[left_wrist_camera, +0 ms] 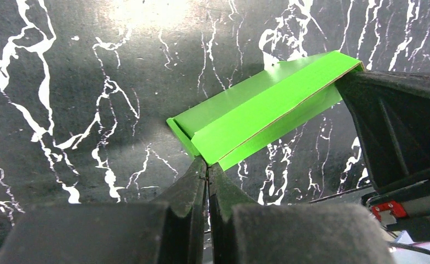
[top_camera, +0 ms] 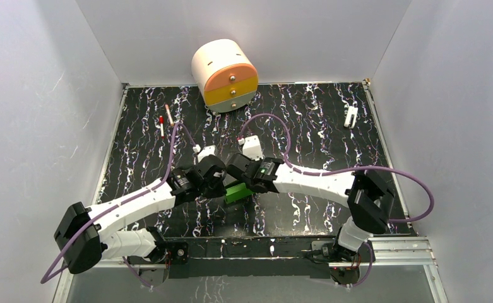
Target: Fold the paper box
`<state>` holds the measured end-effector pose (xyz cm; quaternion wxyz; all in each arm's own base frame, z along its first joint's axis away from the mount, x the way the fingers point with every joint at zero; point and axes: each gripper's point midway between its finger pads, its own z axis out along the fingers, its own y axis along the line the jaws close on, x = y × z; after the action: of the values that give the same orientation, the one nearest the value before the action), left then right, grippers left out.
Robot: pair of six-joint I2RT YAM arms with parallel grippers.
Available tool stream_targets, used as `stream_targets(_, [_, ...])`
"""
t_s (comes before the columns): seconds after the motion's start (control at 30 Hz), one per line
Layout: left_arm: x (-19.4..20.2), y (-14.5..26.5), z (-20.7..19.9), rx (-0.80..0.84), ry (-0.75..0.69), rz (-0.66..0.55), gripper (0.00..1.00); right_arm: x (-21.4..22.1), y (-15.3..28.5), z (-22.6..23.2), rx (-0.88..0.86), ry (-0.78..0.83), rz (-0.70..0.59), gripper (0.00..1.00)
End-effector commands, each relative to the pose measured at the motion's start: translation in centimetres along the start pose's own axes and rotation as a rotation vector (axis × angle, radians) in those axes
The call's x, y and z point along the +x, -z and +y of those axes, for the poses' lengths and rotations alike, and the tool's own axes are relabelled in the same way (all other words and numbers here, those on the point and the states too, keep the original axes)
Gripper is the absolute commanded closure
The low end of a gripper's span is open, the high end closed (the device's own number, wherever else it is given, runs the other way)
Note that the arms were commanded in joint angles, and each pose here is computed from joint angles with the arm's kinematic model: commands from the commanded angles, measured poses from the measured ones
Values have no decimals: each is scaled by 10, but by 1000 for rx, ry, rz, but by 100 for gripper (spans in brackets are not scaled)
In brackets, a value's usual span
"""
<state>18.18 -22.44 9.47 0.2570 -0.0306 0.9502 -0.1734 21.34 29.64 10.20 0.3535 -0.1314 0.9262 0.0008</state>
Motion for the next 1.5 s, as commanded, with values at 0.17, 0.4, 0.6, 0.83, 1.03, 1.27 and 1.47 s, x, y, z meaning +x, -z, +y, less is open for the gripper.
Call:
stream_targets(0.17, [44, -12, 19, -71, -40, 89, 100, 6, 0, 13, -104, -28, -27, 100])
stream_targets(0.4, [22, -11, 27, -119, -74, -14, 100, -4, 10, 11, -187, -53, -124, 98])
stream_targets(0.6, [12, -14, 30, -150, -102, -62, 100, -5, 15, 2, -203, -57, -173, 98])
stream_targets(0.83, [18, -19, 47, -206, -117, -59, 100, -11, 31, -4, -270, -54, -185, 100])
stream_targets(1.03, [19, -21, 54, -238, -113, -63, 100, -12, 40, -6, -331, -67, -144, 100])
stream_targets(1.27, [22, -26, 56, -255, -103, -56, 100, -8, 42, 0, -376, -158, -35, 100])
stream_targets(1.47, [24, -25, 62, -263, -87, -66, 100, 1, 31, -14, -288, -186, 26, 100])
